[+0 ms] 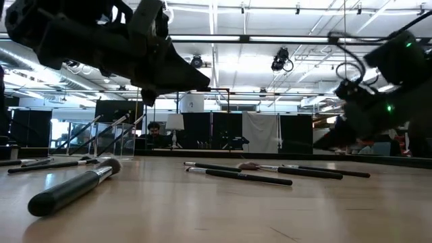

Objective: Put items in baskets/containers
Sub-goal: Put the eyeshadow brush into the transparent organizer

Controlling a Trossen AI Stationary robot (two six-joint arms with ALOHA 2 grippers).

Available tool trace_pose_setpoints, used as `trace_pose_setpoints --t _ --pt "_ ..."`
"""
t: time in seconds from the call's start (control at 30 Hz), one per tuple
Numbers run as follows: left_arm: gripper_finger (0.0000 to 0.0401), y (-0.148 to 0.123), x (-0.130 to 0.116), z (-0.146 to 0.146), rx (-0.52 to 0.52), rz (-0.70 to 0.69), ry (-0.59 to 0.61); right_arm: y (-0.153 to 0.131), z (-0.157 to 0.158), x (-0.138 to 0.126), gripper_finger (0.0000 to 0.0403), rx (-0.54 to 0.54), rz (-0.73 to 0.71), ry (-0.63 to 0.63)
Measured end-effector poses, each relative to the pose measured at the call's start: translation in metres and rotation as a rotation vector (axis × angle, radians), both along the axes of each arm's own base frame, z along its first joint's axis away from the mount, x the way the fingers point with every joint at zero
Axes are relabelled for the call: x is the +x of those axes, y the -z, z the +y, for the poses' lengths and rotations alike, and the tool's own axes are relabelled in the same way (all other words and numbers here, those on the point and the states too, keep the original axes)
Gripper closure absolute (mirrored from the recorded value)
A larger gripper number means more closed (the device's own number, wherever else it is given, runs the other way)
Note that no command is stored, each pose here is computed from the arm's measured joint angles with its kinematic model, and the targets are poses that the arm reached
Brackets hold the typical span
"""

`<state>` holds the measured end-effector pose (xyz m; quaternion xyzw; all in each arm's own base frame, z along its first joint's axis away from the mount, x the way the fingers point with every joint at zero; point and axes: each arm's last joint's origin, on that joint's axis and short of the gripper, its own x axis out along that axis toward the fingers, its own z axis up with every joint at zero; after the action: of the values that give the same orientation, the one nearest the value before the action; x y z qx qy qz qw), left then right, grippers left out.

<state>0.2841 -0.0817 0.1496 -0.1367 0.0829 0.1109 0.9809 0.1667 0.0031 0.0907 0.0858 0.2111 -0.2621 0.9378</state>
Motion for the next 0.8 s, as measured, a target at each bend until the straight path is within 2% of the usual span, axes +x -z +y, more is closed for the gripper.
trace_pose_setpoints --t 0.1,0.2,0.37,0.47,0.67,0.8 --pt "0.0337 0.003 0.004 0.005 0.012 -0.003 0.01 -0.014 0.014 0.007 0.04 0.0 -0.147 -0.11" --pt "0.0293 0.006 0.015 0.008 0.037 -0.017 0.017 -0.029 0.027 0.01 0.04 -0.001 -0.295 -0.232" --pt "0.0208 0.003 0.052 0.009 0.115 -0.049 0.062 -0.049 0.046 0.01 0.0401 -0.004 -0.478 -0.434" --pt "0.0173 -0.003 0.075 0.008 0.181 -0.085 0.055 -0.056 0.056 0.008 0.0401 -0.012 -0.543 -0.535" --pt "0.0155 -0.029 0.102 -0.002 0.34 -0.282 0.063 -0.066 0.071 0.01 0.0401 -0.041 -0.591 -0.63" --pt "0.0167 -0.043 0.111 -0.008 0.398 -0.366 0.168 -0.069 0.077 0.011 0.0401 -0.069 -0.598 -0.658"
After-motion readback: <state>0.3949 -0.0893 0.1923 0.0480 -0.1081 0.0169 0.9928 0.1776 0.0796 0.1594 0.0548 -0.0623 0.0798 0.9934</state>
